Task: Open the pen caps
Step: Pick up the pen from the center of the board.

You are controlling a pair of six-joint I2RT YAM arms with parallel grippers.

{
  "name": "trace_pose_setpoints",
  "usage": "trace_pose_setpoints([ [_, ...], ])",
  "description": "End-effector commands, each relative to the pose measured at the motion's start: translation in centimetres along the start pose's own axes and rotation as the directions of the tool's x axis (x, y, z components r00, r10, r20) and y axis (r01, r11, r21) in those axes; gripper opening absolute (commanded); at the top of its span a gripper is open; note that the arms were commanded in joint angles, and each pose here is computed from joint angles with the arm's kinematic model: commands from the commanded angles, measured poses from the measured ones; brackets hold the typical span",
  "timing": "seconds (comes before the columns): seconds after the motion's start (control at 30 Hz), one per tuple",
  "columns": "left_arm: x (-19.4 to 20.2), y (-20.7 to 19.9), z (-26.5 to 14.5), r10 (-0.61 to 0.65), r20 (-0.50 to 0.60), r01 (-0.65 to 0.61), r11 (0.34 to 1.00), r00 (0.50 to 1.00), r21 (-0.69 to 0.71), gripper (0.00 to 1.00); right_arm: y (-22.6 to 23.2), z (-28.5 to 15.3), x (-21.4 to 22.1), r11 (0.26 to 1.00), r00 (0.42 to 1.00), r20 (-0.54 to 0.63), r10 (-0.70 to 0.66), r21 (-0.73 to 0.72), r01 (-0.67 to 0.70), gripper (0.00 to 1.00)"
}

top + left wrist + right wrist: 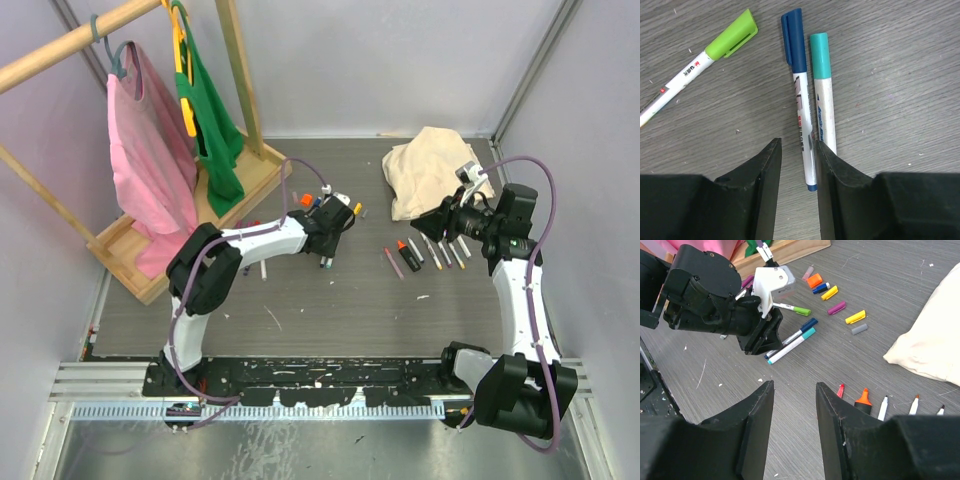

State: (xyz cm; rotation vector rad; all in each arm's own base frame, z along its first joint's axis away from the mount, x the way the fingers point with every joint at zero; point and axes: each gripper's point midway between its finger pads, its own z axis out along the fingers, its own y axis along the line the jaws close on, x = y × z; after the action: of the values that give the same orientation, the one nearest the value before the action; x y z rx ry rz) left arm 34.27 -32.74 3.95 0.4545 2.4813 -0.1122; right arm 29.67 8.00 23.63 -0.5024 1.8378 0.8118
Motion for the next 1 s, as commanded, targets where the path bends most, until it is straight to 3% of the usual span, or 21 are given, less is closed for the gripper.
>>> trace_pose_setpoints([
  [0.0,-1.5,-0.4,-0.4,0.016,0.031,-0.016,1.000,0.999,0.003,0.34,1.0,-0.4,-2.4,0.996,0.995,0.049,-0.085,-0.019,0.086,0.45],
  [0.53,0.0,-0.5,0.8,0.033,-0.019,-0.032,0.999,0.999,0.005,0.27,1.0,-0.4,-2.3,0.996,0.996,0.046,-0.082,-0.022,0.083,0.45],
  [0.77,0.4,-0.5,0.6,0.035,-0.031,-0.034,0.999,0.999,0.015,0.12,1.0,-0.4,-2.3,0.996,0.996,0.047,-0.082,-0.027,0.083,0.45],
  [0.97,-0.9,-0.5,-1.3,0.017,0.023,-0.018,0.999,1.000,0.039,0.00,1.1,-0.4,-2.2,0.996,0.996,0.046,-0.079,-0.033,0.080,0.45],
])
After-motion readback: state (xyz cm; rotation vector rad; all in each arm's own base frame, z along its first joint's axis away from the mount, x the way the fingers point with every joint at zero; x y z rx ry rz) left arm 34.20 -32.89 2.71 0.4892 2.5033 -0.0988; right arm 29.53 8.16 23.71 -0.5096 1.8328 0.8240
